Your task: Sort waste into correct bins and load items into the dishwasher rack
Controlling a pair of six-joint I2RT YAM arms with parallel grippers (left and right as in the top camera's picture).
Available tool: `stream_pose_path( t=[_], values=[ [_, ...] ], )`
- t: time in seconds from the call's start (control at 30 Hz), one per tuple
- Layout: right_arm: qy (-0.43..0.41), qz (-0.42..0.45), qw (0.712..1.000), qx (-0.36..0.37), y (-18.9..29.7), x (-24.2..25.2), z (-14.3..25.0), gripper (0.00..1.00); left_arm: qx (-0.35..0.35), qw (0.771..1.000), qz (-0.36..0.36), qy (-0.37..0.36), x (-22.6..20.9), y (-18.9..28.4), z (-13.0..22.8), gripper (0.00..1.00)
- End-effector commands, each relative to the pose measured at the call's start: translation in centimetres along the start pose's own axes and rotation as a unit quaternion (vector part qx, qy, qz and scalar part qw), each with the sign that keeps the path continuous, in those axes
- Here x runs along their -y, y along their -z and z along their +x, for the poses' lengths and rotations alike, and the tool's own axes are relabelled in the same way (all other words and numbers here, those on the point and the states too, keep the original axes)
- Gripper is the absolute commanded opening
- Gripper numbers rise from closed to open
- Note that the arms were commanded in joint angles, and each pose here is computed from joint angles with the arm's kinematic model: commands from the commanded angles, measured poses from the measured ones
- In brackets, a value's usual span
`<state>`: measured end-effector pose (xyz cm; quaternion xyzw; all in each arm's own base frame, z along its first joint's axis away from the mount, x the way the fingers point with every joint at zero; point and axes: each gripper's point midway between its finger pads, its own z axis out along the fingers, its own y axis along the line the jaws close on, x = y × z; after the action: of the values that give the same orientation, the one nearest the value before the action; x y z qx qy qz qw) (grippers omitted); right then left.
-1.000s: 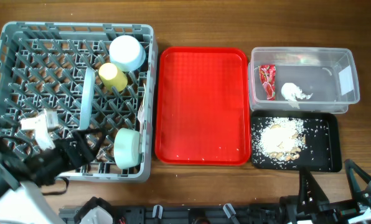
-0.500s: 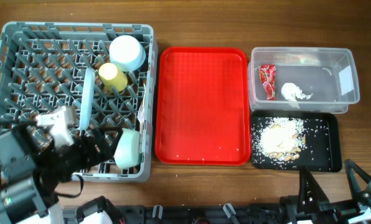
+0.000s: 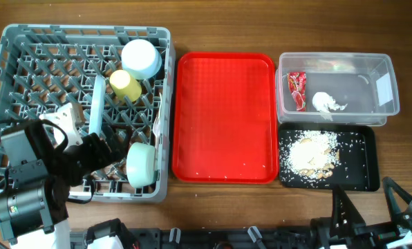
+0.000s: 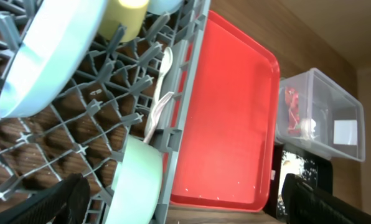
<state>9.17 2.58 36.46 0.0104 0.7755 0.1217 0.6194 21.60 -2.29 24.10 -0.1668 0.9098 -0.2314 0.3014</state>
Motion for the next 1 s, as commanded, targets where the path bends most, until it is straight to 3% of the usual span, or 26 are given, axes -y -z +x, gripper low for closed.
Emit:
stream_pose_path(
  t=[0.0, 0.27, 0.43, 0.53, 0.67, 0.77, 0.97],
  values=[
    [-0.005, 0.008, 1.000, 0.007, 0.2, 0.2, 0.0, 1.00, 0.010, 1.000, -0.009, 0.005, 0.0, 0.3, -0.4, 1.00],
    [-0.005, 0.008, 1.000, 0.007, 0.2, 0.2, 0.0, 1.00, 0.010, 1.000, -0.009, 0.005, 0.0, 0.3, -0.4, 1.00],
    [0.048, 0.055, 0.997, 0.034, -0.1, 1.8, -1.3, 1.00, 0.010, 1.000, -0.009, 0.005, 0.0, 0.3, -0.4, 1.00],
    [0.158, 0.010, 0.984, 0.082, -1.7, 0.0, -3.1, 1.00, 0.010, 1.000, -0.009, 0.005, 0.0, 0.3, -0.4, 1.00],
    [0.282, -0.051, 0.937, 0.199, -2.5, -3.0, -5.2, 1.00, 0.010, 1.000, -0.009, 0.005, 0.0, 0.3, -0.4, 1.00],
    [0.301, -0.061, 0.915, 0.261, -2.9, -3.6, -5.0, 1.00, 0.010, 1.000, -0.009, 0.005, 0.0, 0.3, -0.4, 1.00],
    [0.257, -0.070, 0.917, 0.298, -6.8, -2.4, -2.5, 1.00, 0.010, 1.000, -0.009, 0.005, 0.0, 0.3, -0.4, 1.00]
  ],
)
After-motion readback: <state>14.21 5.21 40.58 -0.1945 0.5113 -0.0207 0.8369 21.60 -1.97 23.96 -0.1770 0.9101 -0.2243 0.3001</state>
